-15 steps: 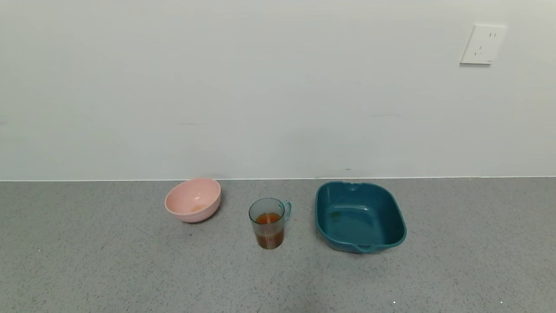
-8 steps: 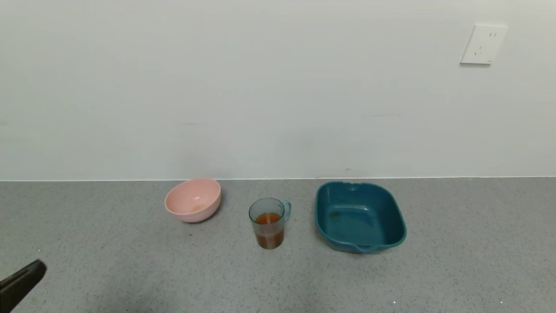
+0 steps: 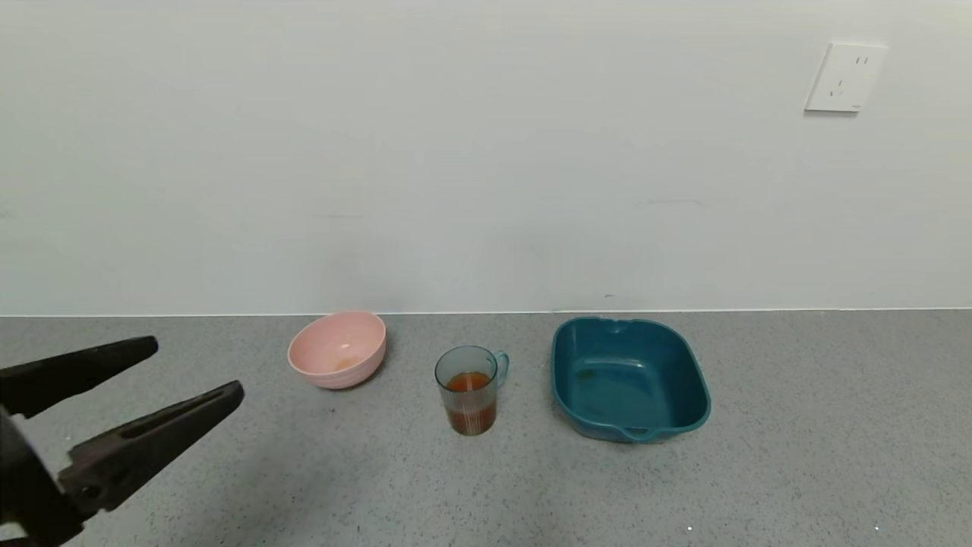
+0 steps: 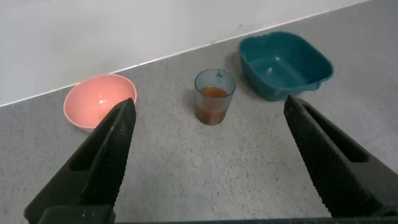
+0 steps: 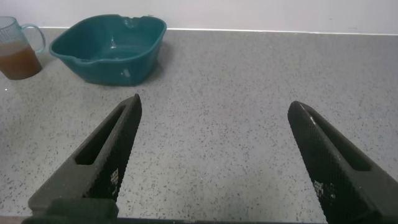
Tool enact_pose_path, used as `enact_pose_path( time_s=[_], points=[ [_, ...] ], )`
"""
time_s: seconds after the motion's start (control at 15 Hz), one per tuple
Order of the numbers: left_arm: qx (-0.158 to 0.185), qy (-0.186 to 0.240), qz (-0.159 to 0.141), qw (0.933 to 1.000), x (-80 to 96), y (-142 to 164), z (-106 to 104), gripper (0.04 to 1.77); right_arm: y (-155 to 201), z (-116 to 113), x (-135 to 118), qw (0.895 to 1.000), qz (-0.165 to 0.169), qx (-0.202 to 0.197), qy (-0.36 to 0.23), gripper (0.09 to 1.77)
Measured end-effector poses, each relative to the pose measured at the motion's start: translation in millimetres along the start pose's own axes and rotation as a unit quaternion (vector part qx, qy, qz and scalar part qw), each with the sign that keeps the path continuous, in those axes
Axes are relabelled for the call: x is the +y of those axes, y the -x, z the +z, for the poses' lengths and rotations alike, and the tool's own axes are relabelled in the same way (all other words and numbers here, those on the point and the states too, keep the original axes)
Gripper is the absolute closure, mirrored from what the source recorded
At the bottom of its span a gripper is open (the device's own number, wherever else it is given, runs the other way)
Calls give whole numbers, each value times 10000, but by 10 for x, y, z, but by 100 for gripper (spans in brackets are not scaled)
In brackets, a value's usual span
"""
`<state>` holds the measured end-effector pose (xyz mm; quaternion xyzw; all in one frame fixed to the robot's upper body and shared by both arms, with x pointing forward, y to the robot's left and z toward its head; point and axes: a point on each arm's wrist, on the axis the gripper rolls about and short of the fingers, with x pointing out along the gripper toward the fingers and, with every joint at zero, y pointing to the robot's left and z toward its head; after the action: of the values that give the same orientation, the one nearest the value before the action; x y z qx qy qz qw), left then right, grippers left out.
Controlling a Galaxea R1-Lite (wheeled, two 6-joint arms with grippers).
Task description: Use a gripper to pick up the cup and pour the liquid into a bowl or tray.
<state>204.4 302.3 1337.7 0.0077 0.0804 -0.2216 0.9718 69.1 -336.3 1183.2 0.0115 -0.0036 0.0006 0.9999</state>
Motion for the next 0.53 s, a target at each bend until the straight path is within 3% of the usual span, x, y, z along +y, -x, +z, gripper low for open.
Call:
enact_pose_path(
  time_s=[0.33, 0.53],
  points=[
    [664, -4, -305, 9973, 104, -632, -285, 9, 0, 0, 0, 10000, -2, 0, 0, 15],
    [760, -10, -507, 9958, 159, -969, -505, 9, 0, 0, 0, 10000, 0, 0, 0, 15]
  ],
)
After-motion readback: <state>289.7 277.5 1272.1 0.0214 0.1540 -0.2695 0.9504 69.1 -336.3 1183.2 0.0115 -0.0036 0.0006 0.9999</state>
